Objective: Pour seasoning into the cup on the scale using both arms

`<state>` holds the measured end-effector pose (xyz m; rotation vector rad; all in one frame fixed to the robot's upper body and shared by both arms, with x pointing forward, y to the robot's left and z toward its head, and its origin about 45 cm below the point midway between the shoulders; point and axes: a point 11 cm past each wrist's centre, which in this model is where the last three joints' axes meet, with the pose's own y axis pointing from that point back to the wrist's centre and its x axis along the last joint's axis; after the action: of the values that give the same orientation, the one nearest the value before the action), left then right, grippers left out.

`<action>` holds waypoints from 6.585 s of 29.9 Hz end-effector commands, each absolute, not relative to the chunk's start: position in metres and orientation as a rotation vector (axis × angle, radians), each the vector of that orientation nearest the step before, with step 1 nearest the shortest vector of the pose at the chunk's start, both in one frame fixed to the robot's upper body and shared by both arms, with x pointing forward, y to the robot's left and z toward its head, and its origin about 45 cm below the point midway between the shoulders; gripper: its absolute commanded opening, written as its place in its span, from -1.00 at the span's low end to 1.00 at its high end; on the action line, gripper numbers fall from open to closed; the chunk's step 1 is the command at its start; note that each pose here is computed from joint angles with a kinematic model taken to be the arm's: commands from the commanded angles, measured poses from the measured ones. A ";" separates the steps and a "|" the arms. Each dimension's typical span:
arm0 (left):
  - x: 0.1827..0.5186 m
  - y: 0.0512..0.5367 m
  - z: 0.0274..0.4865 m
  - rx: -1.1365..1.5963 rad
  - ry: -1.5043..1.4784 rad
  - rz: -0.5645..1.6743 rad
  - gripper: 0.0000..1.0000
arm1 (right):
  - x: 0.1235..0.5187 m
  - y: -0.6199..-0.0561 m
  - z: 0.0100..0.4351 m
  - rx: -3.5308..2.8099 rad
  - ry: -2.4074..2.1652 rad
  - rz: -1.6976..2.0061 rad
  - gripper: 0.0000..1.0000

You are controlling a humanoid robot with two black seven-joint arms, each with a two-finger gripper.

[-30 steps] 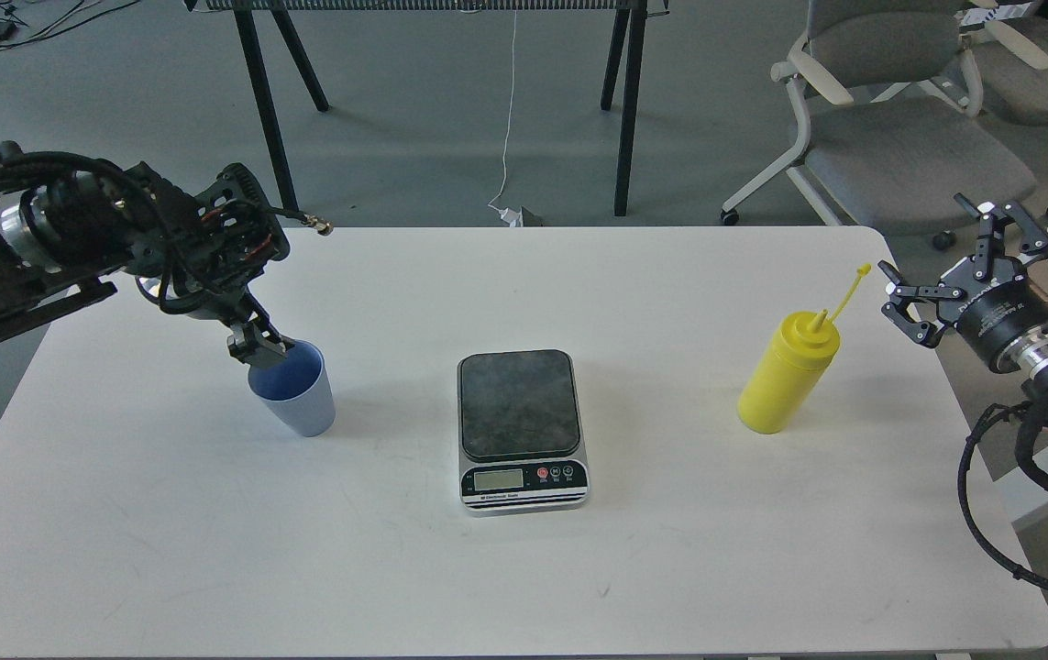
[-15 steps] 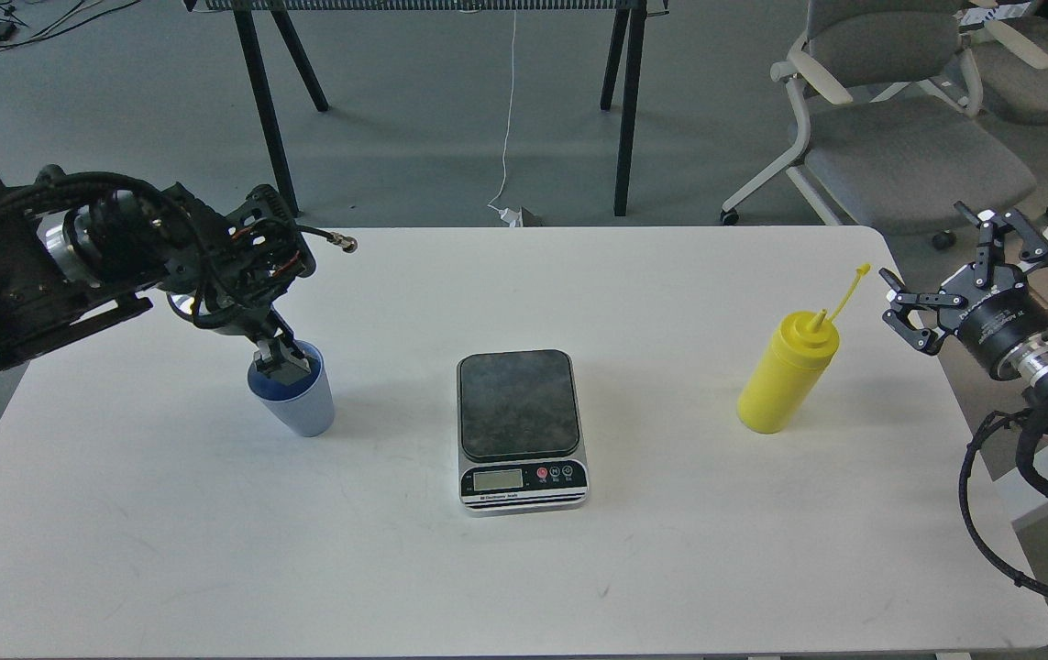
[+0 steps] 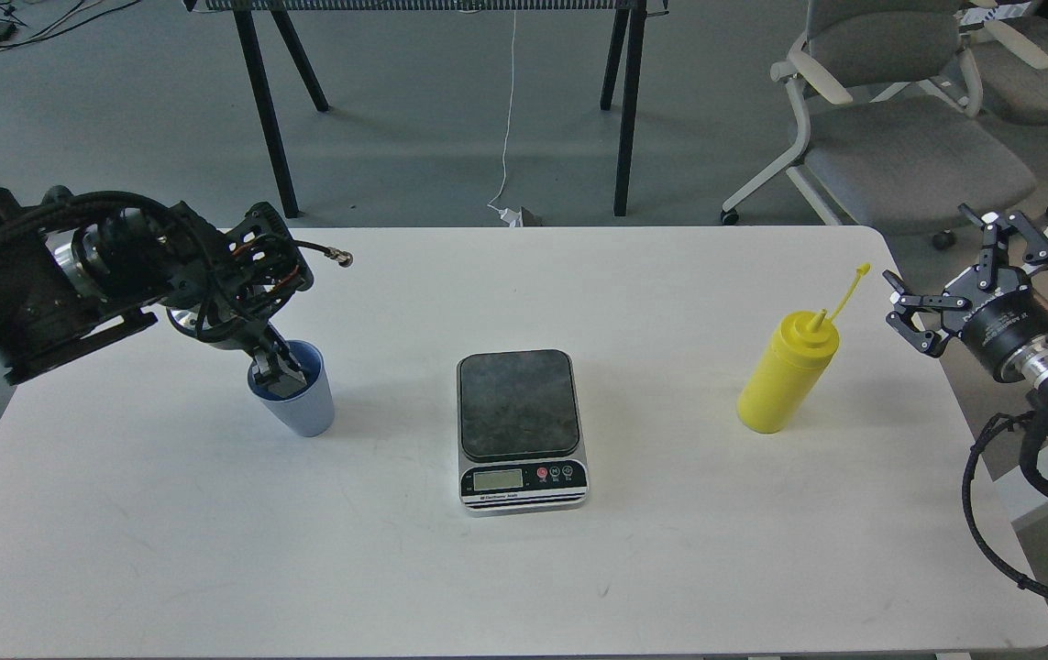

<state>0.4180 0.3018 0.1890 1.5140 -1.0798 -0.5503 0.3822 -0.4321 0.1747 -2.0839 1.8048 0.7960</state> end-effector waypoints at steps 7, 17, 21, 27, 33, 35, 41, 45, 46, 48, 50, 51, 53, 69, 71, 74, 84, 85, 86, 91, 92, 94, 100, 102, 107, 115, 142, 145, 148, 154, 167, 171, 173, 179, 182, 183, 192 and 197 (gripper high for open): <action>0.415 0.306 0.181 1.519 -1.058 -0.555 0.75 | 0.380 -0.433 0.172 -2.080 1.810 0.803 1.00; 0.413 0.310 0.177 1.524 -1.046 -0.557 0.62 | 0.378 -0.435 0.171 -2.079 1.817 0.805 1.00; 0.411 0.312 0.175 1.526 -1.035 -0.556 0.55 | 0.376 -0.436 0.169 -2.074 1.821 0.811 1.00; 0.410 0.313 0.173 1.525 -1.032 -0.557 0.42 | 0.376 -0.437 0.169 -2.074 1.823 0.811 1.00; 0.409 0.314 0.172 1.531 -1.034 -0.569 -0.21 | 0.375 -0.437 0.168 -2.073 1.826 0.811 1.00; 0.410 0.314 0.172 1.532 -1.037 -0.572 -0.54 | 0.374 -0.438 0.167 -2.068 1.829 0.813 1.00; 0.410 0.308 0.171 1.522 -1.042 -0.576 -0.92 | 0.372 -0.441 0.165 -2.065 1.839 0.817 1.00; 0.411 0.308 0.172 1.523 -1.045 -0.575 -0.92 | 0.370 -0.442 0.163 -2.063 1.845 0.822 1.00; 0.411 0.307 0.173 1.522 -1.049 -0.574 -0.92 | 0.370 -0.442 0.163 -2.063 1.845 0.822 1.00; 0.413 0.308 0.175 1.525 -1.052 -0.571 -0.92 | 0.370 -0.442 0.164 -2.061 1.845 0.819 1.00; 0.414 0.307 0.178 1.526 -1.057 -0.567 -0.92 | 0.370 -0.442 0.164 -2.059 1.845 0.814 1.00; 0.414 0.307 0.179 1.526 -1.058 -0.566 -0.92 | 0.369 -0.442 0.163 -2.057 1.845 0.815 1.00; 0.414 0.307 0.179 1.525 -1.059 -0.566 -0.92 | 0.370 -0.442 0.164 -2.056 1.844 0.811 1.00; 0.418 0.160 0.306 1.191 -1.387 -0.521 -0.91 | 0.370 -0.442 0.164 -2.056 1.843 0.812 1.00; 0.410 0.127 0.305 1.143 -1.432 -0.580 -0.91 | 0.369 -0.443 0.163 -2.056 1.845 0.812 1.00; 0.402 0.096 0.297 1.104 -1.464 -0.642 -0.91 | 0.367 -0.444 0.161 -2.053 1.853 0.817 1.00; 0.401 0.076 0.254 1.156 -1.440 -0.753 -0.90 | 0.364 -0.455 0.165 -2.050 1.880 0.799 1.00; 0.402 0.076 0.254 1.158 -1.439 -0.751 -0.89 | 0.363 -0.455 0.164 -2.049 1.883 0.801 1.00; 0.402 0.077 0.253 1.159 -1.437 -0.750 -0.89 | 0.364 -0.455 0.164 -2.047 1.881 0.801 1.00; 0.401 0.078 0.237 1.162 -1.404 -0.751 -0.87 | 0.364 -0.454 0.164 -2.044 1.879 0.796 1.00; 0.402 0.077 0.235 1.165 -1.403 -0.750 -0.87 | 0.364 -0.454 0.164 -2.044 1.879 0.796 1.00; 0.403 0.081 0.232 1.178 -1.397 -0.758 -0.87 | 0.364 -0.454 0.164 -2.043 1.879 0.795 1.00; 0.403 0.091 0.225 1.209 -1.381 -0.783 -0.87 | 0.363 -0.456 0.163 -2.040 1.887 0.796 1.00; 0.403 0.092 0.224 1.210 -1.378 -0.783 -0.86 | 0.361 -0.457 0.162 -2.035 1.892 0.793 1.00; 0.401 0.092 0.220 1.202 -1.368 -0.784 -0.86 | 0.360 -0.457 0.161 -2.032 1.892 0.792 1.00; 0.400 0.090 0.219 1.197 -1.365 -0.782 -0.84 | 0.360 -0.458 0.162 -2.030 1.896 0.789 1.00; 0.421 0.079 0.221 1.228 -1.346 -0.674 0.22 | 0.351 -0.461 0.152 -2.013 1.915 0.804 1.00; 0.427 0.081 0.225 1.243 -1.345 -0.651 0.27 | 0.351 -0.461 0.152 -2.013 1.915 0.804 1.00; 0.432 0.080 0.232 1.250 -1.355 -0.629 0.28 | 0.351 -0.461 0.152 -2.014 1.913 0.804 1.00; 0.444 0.074 0.261 1.235 -1.353 -0.542 0.40 | 0.352 -0.461 0.153 -2.014 1.912 0.801 1.00; 0.472 0.075 0.438 0.864 -1.241 0.021 0.77 | 0.355 -0.462 0.160 -2.016 1.906 0.782 1.00; 0.483 0.120 0.479 0.751 -1.176 0.221 0.83 | 0.355 -0.468 0.165 -2.019 1.918 0.766 1.00; 0.491 0.160 0.485 0.716 -1.109 0.337 0.84 | 0.355 -0.468 0.165 -2.019 1.918 0.766 1.00; 0.494 0.282 0.453 0.451 -0.733 0.701 0.84 | 0.355 -0.466 0.164 -2.017 1.912 0.770 1.00; 0.489 0.332 0.415 0.346 -0.539 0.852 0.86 | 0.357 -0.464 0.165 -2.020 1.902 0.769 1.00; 0.487 0.348 0.396 0.326 -0.474 0.901 0.87 | 0.358 -0.463 0.166 -2.021 1.899 0.765 1.00; 0.475 0.393 0.319 0.251 -0.253 1.075 0.92 | 0.366 -0.456 0.181 -2.055 1.853 0.738 1.00; 0.474 0.395 0.316 0.253 -0.247 1.078 0.93 | 0.369 -0.456 0.186 -2.063 1.848 0.725 1.00</action>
<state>0.4747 0.3945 0.3182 0.2526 -0.2509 1.0777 0.3679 -0.4558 0.1838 -2.0587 1.8494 0.7298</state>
